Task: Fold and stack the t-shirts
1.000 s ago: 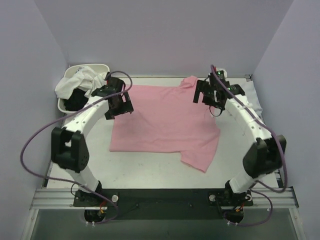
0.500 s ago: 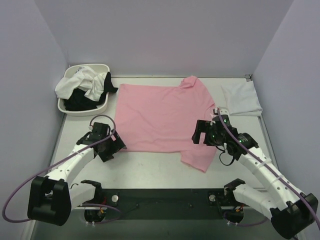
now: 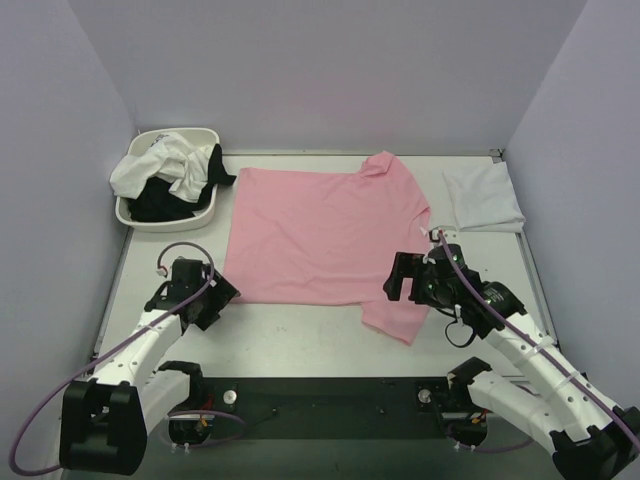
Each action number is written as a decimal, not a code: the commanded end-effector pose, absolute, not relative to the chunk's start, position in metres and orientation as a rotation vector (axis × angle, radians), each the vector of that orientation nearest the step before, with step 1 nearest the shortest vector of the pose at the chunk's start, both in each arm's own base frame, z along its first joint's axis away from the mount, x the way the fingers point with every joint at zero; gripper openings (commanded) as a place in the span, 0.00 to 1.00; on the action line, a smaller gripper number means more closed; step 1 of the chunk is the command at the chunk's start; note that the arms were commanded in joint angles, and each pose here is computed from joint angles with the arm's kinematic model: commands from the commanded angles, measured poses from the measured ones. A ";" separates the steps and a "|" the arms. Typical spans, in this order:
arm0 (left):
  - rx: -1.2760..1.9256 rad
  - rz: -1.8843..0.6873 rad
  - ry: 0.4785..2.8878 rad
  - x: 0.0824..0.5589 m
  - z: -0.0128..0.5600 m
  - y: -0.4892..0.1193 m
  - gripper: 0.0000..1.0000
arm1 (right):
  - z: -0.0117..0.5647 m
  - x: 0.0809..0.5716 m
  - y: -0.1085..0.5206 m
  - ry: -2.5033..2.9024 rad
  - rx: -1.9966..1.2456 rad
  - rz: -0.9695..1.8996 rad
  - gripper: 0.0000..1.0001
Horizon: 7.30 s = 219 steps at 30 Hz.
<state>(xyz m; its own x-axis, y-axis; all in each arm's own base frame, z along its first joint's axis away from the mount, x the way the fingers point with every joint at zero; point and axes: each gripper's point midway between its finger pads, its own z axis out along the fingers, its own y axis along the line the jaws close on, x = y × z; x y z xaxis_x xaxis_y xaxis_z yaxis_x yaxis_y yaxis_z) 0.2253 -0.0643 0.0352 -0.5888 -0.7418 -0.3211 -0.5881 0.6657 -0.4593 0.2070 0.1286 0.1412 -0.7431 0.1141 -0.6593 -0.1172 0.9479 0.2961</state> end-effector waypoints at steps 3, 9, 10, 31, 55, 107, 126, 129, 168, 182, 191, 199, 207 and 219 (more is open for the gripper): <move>-1.129 -0.358 2.333 0.229 0.022 -0.043 0.88 | 0.143 0.203 0.129 2.368 0.000 0.403 0.94; -1.151 -0.356 2.317 0.233 0.014 -0.037 0.81 | 0.141 0.202 0.130 2.371 -0.009 0.381 0.94; -1.160 -0.350 2.318 0.232 0.011 -0.036 0.79 | 0.140 0.202 0.130 2.371 -0.009 0.382 0.94; -1.189 -0.343 2.352 0.237 -0.016 -0.037 0.29 | 0.131 0.198 0.122 2.396 -0.020 0.323 0.94; -1.093 -0.444 2.337 0.238 0.013 -0.048 0.00 | 0.043 0.138 0.085 2.518 0.489 0.295 0.83; -1.085 -0.433 2.321 0.245 0.022 -0.044 0.00 | -0.021 0.116 0.078 2.586 0.715 0.251 0.00; -0.948 -0.435 2.206 0.217 0.115 -0.037 0.00 | 0.090 0.140 0.070 2.324 0.521 0.336 0.00; -0.930 -0.416 2.189 0.220 0.129 -0.034 0.00 | 0.124 0.152 0.065 2.229 0.518 0.325 0.00; -0.928 -0.438 2.168 0.280 0.146 -0.028 0.00 | 0.173 0.215 0.075 2.172 0.471 0.175 0.00; -1.003 -0.403 2.242 0.300 0.102 -0.029 0.00 | 0.144 0.248 0.074 2.249 0.545 0.155 0.00; -1.007 -0.395 2.299 0.315 0.079 -0.046 0.00 | 0.124 0.269 0.079 2.304 0.561 0.132 0.00; -1.034 -0.326 2.284 0.324 0.073 -0.045 0.00 | 0.115 0.288 0.076 2.344 0.570 0.103 0.00; -1.055 -0.288 2.260 0.321 0.074 -0.038 0.00 | 0.121 0.314 0.078 2.354 0.578 0.128 0.00; -1.054 -0.279 2.252 0.323 0.076 -0.037 0.00 | 0.113 0.343 0.105 2.445 0.516 0.209 0.00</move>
<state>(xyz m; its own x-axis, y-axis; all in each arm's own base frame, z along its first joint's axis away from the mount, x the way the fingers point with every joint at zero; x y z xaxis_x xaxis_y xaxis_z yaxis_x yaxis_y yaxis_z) 0.3019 -0.0378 0.0527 -0.5313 -0.7451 -0.4033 -0.6452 0.6643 -0.3773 0.3307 0.0957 0.1093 -0.7120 0.4252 -0.5588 0.3444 0.9050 0.2499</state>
